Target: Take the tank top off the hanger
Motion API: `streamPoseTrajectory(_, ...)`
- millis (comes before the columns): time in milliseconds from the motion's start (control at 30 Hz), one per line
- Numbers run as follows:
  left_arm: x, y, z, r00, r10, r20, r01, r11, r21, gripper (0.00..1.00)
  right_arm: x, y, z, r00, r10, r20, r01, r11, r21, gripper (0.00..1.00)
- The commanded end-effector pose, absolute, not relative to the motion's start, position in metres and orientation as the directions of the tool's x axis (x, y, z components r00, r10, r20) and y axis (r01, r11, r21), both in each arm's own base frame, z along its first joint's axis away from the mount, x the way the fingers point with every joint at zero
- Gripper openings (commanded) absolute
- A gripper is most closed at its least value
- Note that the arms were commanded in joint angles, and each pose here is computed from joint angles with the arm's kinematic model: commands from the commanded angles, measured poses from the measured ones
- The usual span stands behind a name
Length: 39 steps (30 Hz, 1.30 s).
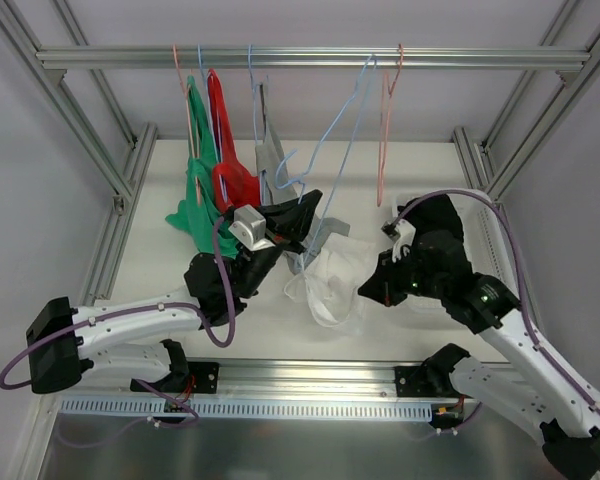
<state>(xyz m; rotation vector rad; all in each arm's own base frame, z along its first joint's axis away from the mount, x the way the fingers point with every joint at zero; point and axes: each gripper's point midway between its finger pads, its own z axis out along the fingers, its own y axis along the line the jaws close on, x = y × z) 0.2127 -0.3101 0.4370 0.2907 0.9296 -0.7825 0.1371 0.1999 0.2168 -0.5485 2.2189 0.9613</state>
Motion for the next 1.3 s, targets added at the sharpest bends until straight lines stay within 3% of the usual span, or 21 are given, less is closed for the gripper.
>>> streamPoseTrajectory(0, 0.201, -0.267, 0.481, 0.489, -0.624, -0.609, 0.679, 0.711, -0.183, 0.0, 0.152, 0.21, 0.217, -0.667, -0.084, -0.741, -0.595, 0.658, 0.461, 0.0)
streamPoseTrajectory(133, 0.201, -0.275, 0.493, 0.56, -0.603, -0.568, 0.662, 0.738, -0.131, 0.0, 0.157, 0.204, 0.189, -0.702, -0.107, -0.704, -0.541, 0.723, 0.43, 0.0)
streamPoseTrajectory(200, 0.203, -0.287, 0.489, 0.59, -0.555, -0.586, 0.646, 0.76, -0.07, 0.0, 0.157, 0.2, 0.178, -0.713, -0.115, -0.691, -0.524, 0.742, 0.418, 0.0)
streamPoseTrajectory(333, 0.214, -0.287, 0.477, 0.572, -0.531, -0.626, 0.608, 0.786, -0.111, 0.0, 0.156, 0.195, 0.173, -0.718, -0.093, -0.69, -0.502, 0.755, 0.421, 0.03)
streamPoseTrajectory(367, 0.22, -0.278, 0.471, 0.552, -0.528, -0.645, 0.575, 0.801, -0.164, 0.0, 0.155, 0.195, 0.173, -0.717, -0.094, -0.69, -0.503, 0.755, 0.421, 0.11)
streamPoseTrajectory(400, 0.221, -0.278, 0.462, 0.52, -0.519, -0.678, 0.556, 0.808, -0.192, 0.0, 0.155, 0.195, 0.172, -0.718, -0.096, -0.69, -0.505, 0.754, 0.42, 0.54)
streamPoseTrajectory(467, 0.233, -0.261, 0.442, 0.42, -0.525, -0.74, 0.459, 0.827, -0.326, 0.0, 0.153, 0.195, 0.174, -0.713, -0.093, -0.695, -0.511, 0.747, 0.425, 0.69)
streamPoseTrajectory(500, 0.242, -0.275, 0.419, 0.341, -0.432, -0.835, 0.425, 0.863, -0.273, 0.0, 0.152, 0.194, 0.176, -0.708, -0.089, -0.7, -0.514, 0.745, 0.426, 0.9)
streamPoseTrajectory(533, 0.245, -0.279, 0.41, 0.257, -0.453, -0.854, 0.416, 0.849, -0.326, 0.0, 0.152, 0.193, 0.18, -0.7, -0.079, -0.709, -0.515, 0.743, 0.426, 0.99)
streamPoseTrajectory(633, 0.249, -0.287, 0.386, 0.129, -0.368, -0.921, 0.369, 0.88, -0.3, 0.0, 0.151, 0.184, 0.199, -0.655, -0.05, -0.754, -0.525, 0.748, 0.407, 0.99)
streamPoseTrajectory(733, 0.245, -0.289, 0.39, 0.032, -0.382, -0.924, 0.36, 0.866, -0.346, 0.0, 0.146, 0.176, 0.211, -0.633, -0.051, -0.772, -0.534, 0.752, 0.387, 0.99)
streamPoseTrajectory(767, 0.249, -0.291, 0.372, -0.009, -0.284, -0.959, 0.322, 0.907, -0.272, 0.0, 0.144, 0.173, 0.218, -0.623, -0.044, -0.781, -0.536, 0.751, 0.386, 0.99)
streamPoseTrajectory(800, 0.251, -0.292, 0.402, -0.002, -0.308, -0.952, 0.325, 0.9, -0.291, 0.0, 0.143, 0.172, 0.221, -0.618, -0.042, -0.785, -0.539, 0.749, 0.384, 1.0)
streamPoseTrajectory(867, 0.266, -0.308, 0.391, -0.044, -0.164, -0.985, 0.327, 0.93, -0.17, 0.0, 0.141, 0.171, 0.228, -0.61, -0.035, -0.791, -0.545, 0.744, 0.387, 0.99)
streamPoseTrajectory(933, 0.275, -0.324, 0.436, -0.041, -0.189, -0.981, 0.385, 0.903, -0.19, 0.0, 0.141, 0.171, 0.232, -0.605, -0.029, -0.796, -0.548, 0.74, 0.39, 1.0)
streamPoseTrajectory(967, 0.296, -0.333, 0.408, -0.113, -0.065, -0.992, 0.365, 0.925, -0.102, 0.0, 0.139, 0.171, 0.234, -0.603, -0.028, -0.797, -0.553, 0.735, 0.392, 1.0)
streamPoseTrajectory(1000, 0.301, -0.333, 0.449, -0.092, -0.127, -0.988, 0.375, 0.914, -0.152, 0.0, 0.139, 0.171, 0.237, -0.601, -0.023, -0.799, -0.554, 0.733, 0.396, 1.0)
streamPoseTrajectory(1067, 0.329, -0.351, 0.433, -0.156, -0.07, -0.985, 0.386, 0.914, -0.126, 0.0, 0.135, 0.171, 0.242, -0.596, -0.006, -0.803, -0.557, 0.724, 0.408, 1.0)
streamPoseTrajectory(1100, 0.332, -0.348, 0.455, -0.146, -0.09, -0.985, 0.386, 0.912, -0.141, 0.0, 0.134, 0.169, 0.243, -0.593, -0.001, -0.805, -0.558, 0.722, 0.41, 0.99)
streamPoseTrajectory(1267, 0.37, -0.372, 0.453, -0.154, -0.073, -0.985, 0.419, 0.898, -0.132, 0.0, 0.126, 0.161, 0.252, -0.572, 0.023, -0.82, -0.561, 0.718, 0.411, 1.0)
